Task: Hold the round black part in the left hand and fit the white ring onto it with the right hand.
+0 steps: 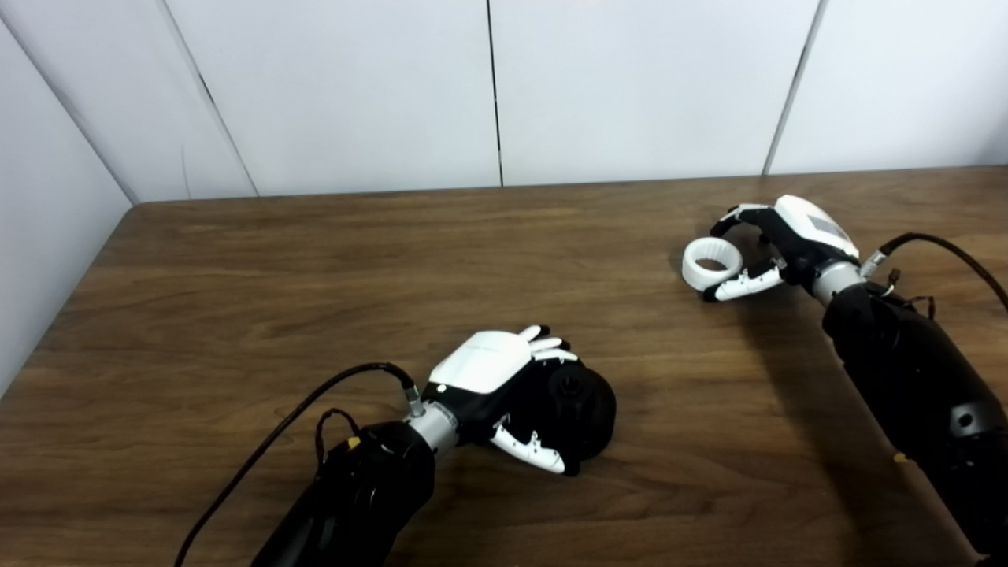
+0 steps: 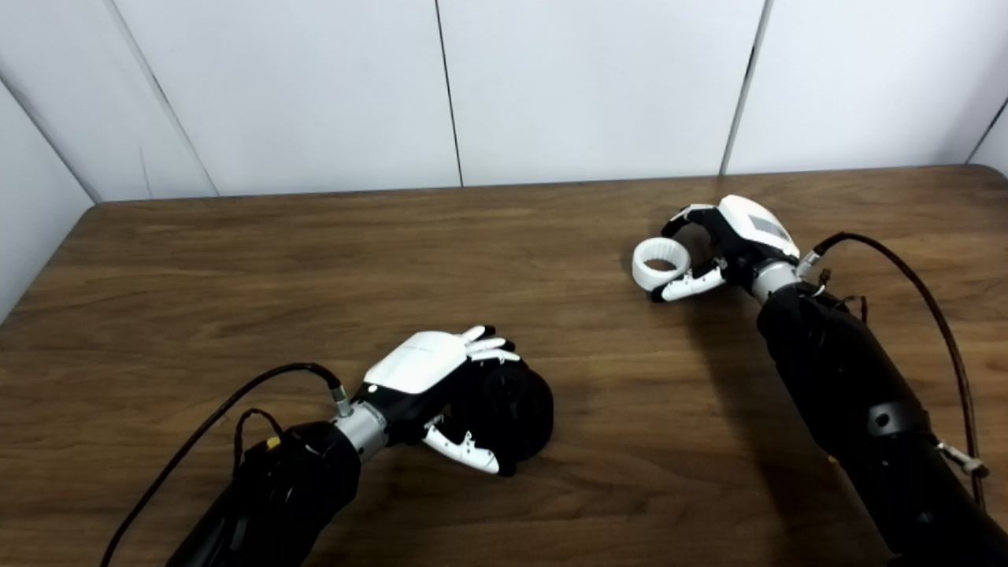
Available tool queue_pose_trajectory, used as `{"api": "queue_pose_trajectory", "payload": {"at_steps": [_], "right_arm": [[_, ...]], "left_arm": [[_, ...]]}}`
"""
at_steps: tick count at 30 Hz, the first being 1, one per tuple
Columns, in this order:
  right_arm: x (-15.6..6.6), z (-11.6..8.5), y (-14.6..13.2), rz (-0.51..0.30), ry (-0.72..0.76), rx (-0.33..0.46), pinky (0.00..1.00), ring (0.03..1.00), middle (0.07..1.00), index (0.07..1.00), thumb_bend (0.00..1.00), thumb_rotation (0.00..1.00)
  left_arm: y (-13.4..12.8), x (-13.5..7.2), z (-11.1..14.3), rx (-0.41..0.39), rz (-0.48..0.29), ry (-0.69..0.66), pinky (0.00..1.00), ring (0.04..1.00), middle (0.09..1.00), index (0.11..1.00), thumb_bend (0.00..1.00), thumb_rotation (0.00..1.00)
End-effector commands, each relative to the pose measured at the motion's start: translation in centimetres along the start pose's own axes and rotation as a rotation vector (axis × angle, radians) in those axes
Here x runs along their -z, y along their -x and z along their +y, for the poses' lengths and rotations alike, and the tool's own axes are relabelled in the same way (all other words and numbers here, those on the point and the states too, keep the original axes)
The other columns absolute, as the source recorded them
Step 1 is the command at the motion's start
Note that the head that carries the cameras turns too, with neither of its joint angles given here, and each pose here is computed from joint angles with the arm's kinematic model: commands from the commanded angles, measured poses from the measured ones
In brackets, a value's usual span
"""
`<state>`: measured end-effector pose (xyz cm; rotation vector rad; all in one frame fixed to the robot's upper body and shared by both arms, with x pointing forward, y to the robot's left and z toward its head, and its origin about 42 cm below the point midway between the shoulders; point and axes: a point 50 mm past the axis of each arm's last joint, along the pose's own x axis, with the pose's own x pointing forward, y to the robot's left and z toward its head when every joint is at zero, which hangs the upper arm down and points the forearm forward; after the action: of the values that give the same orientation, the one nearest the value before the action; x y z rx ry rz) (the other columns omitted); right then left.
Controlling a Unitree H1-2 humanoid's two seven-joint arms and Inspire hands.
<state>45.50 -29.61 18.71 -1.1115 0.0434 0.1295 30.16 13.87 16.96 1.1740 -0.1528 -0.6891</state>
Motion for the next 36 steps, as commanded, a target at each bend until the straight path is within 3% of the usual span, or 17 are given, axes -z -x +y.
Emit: {"api": "queue_pose_trajectory", "payload": {"at_steps": [1, 36], "right_arm": [[0.00, 0.29, -0.15, -0.003, -0.012, -0.012, 0.77, 0.906, 0.876, 0.692, 0.85, 0.23], [0.23, 0.69, 0.28, -0.009, -0.039, 0.060, 0.73, 0.876, 0.846, 0.638, 0.82, 0.23]], "left_arm": [[0.11, 0.66, -0.44, 0.059, 0.032, 0.005, 0.93, 1.000, 0.939, 0.825, 0.97, 0.44], [0.13, 0.60, -0.65, 0.056, 0.037, 0.010, 0.91, 0.997, 0.938, 0.826, 0.97, 0.45]]}}
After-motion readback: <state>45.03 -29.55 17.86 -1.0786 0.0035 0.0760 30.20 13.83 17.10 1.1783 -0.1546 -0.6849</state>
